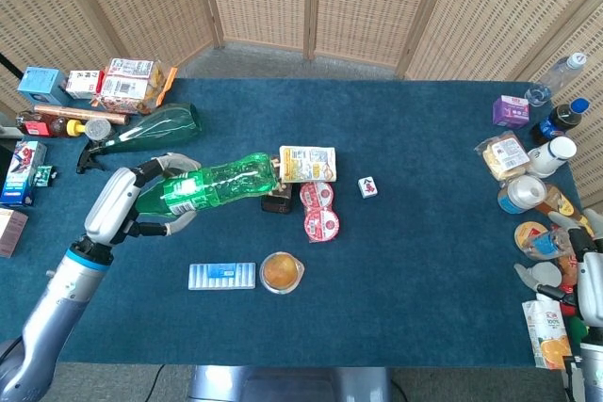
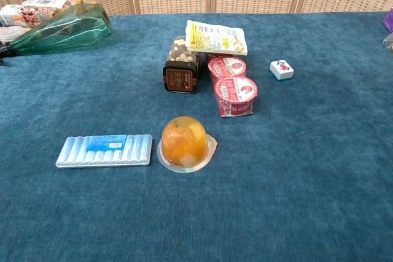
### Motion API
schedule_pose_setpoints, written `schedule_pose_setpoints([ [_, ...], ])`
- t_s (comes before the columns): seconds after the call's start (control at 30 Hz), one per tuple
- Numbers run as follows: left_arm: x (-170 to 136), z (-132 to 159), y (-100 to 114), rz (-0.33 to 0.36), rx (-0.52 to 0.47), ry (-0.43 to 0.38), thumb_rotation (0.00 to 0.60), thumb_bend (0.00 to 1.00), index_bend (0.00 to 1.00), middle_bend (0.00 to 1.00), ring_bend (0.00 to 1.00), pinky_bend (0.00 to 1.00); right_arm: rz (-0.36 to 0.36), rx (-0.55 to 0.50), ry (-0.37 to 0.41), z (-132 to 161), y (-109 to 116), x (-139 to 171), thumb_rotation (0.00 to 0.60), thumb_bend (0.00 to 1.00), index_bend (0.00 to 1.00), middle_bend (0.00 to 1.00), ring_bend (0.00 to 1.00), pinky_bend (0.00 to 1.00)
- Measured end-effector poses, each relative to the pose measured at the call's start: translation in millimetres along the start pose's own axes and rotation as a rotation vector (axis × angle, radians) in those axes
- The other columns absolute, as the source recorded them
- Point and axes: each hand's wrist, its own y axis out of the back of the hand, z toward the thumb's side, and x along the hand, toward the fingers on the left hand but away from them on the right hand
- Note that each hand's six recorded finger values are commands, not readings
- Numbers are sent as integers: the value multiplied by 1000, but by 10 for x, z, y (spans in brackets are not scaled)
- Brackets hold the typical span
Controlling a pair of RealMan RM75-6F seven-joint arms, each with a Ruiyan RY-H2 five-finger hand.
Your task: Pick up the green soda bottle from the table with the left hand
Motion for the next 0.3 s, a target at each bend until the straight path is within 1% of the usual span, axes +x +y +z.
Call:
schedule_pose_setpoints([
  [0.3, -37, 13, 65, 14, -8, -5, 600, 697, 655, 766, 881, 759, 12, 3, 0, 28, -41, -9, 475, 194, 197, 266, 42, 0],
])
